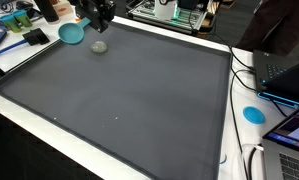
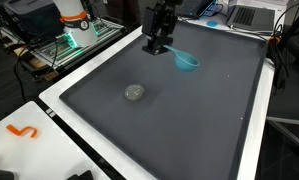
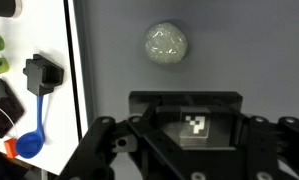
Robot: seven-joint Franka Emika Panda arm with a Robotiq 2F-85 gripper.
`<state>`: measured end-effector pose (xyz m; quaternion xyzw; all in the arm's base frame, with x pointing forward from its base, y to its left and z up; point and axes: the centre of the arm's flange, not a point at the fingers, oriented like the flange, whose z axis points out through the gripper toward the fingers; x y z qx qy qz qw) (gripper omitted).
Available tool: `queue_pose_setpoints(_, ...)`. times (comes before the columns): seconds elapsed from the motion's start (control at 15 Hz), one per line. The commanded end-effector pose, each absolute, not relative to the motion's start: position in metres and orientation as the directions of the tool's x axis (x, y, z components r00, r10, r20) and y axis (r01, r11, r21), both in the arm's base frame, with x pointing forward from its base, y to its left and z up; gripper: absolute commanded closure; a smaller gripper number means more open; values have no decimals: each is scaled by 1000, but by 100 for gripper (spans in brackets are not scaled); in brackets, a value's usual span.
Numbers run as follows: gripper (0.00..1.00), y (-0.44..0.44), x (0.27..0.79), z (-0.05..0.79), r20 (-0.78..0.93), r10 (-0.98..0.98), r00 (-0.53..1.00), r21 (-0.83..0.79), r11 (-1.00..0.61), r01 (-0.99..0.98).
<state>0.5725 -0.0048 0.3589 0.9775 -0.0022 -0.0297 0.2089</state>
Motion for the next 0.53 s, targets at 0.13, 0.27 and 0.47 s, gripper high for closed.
queue_pose_setpoints(0.13,72,-16,572,361,-47,-22,999,386,-922,-2)
queue_pose_setpoints(0.27,72,-19,572,363,-44,-25,999,382,-924,-7)
queue_pose_setpoints(0.47,72,-26,572,367,-38,-31,999,373,-928,-15)
